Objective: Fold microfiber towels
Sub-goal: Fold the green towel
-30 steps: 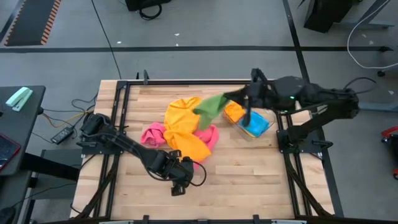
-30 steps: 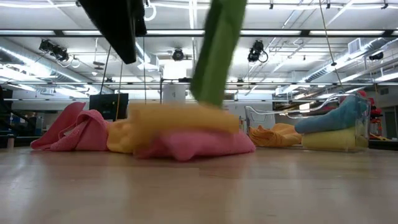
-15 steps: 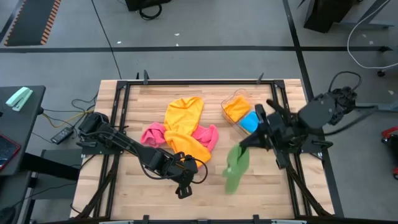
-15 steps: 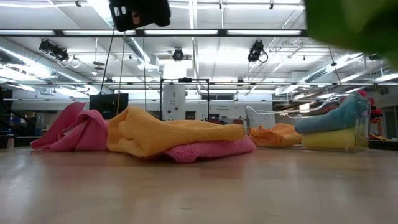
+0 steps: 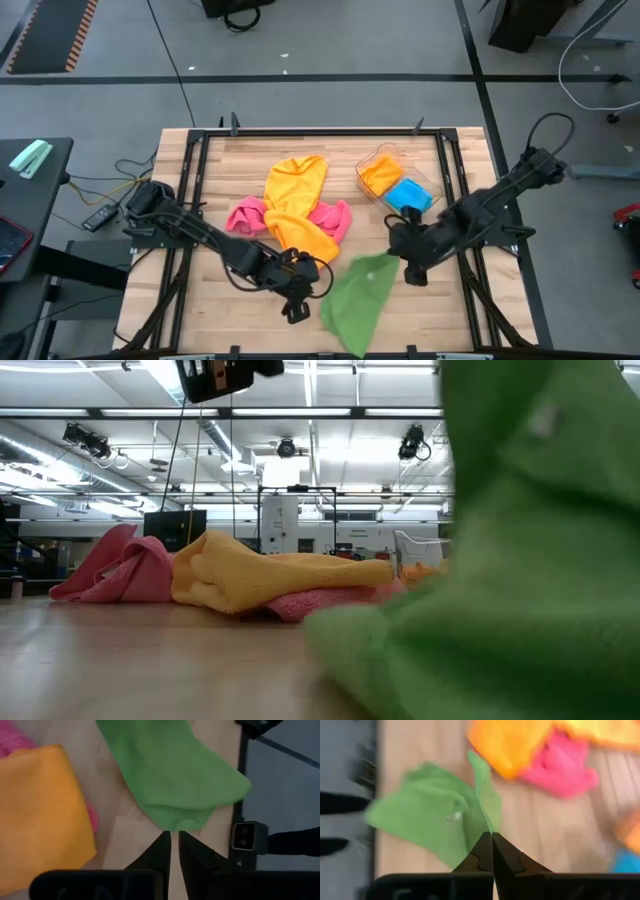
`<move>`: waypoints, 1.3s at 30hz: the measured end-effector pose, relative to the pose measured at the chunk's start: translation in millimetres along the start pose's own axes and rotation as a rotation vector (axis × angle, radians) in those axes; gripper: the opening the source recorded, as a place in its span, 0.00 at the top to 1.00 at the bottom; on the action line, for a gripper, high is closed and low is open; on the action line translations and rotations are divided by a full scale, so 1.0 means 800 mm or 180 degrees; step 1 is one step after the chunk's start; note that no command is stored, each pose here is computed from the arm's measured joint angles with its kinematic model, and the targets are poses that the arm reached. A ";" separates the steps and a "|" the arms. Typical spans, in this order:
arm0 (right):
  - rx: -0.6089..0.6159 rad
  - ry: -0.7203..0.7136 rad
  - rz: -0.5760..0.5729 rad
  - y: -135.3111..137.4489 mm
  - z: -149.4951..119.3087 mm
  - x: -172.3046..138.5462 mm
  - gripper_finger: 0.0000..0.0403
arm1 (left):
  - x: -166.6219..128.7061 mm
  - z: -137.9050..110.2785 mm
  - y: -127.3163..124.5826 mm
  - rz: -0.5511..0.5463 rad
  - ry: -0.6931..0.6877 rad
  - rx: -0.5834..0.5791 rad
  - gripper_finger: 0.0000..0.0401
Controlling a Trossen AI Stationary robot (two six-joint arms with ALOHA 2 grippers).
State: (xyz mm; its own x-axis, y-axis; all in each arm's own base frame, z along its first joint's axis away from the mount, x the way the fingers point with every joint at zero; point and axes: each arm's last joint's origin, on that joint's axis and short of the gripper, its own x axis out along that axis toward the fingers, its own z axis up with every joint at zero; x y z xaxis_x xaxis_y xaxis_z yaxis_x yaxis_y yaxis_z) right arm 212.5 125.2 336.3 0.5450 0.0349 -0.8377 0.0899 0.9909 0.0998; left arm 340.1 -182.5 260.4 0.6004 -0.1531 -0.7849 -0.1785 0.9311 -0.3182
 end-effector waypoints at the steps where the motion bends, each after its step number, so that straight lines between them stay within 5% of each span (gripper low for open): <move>1: 0.0032 0.0115 -0.0105 -0.005 -0.007 0.007 1.00 | 0.000 0.000 -0.001 -0.0011 -0.0009 0.0001 0.89; 11: -0.0156 0.0476 -0.0503 -0.042 -0.055 0.091 0.94 | 0.001 0.006 -0.002 0.0130 -0.0313 0.0055 0.87; 19: 0.0408 0.0936 -0.0348 -0.076 -0.081 0.127 0.81 | 0.038 0.000 -0.011 0.0100 -0.0383 0.0478 0.87; 29: 0.1025 0.1633 -0.0052 -0.091 -0.085 0.119 0.58 | 0.096 -0.012 -0.016 -0.0100 -0.0333 0.1009 0.73; 39: 0.0792 0.1373 0.0314 -0.061 -0.052 0.089 0.55 | 0.132 -0.031 -0.010 -0.0203 -0.0024 0.1727 0.63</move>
State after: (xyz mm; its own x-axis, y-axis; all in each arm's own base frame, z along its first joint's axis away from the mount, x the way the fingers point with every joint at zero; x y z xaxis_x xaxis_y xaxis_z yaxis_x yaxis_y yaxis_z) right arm 211.9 84.8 249.4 0.1718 0.2291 -0.9581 0.2798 0.9212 0.2704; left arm 385.9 -214.5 167.4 0.6030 -0.2144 -0.7684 0.2852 0.9575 -0.0434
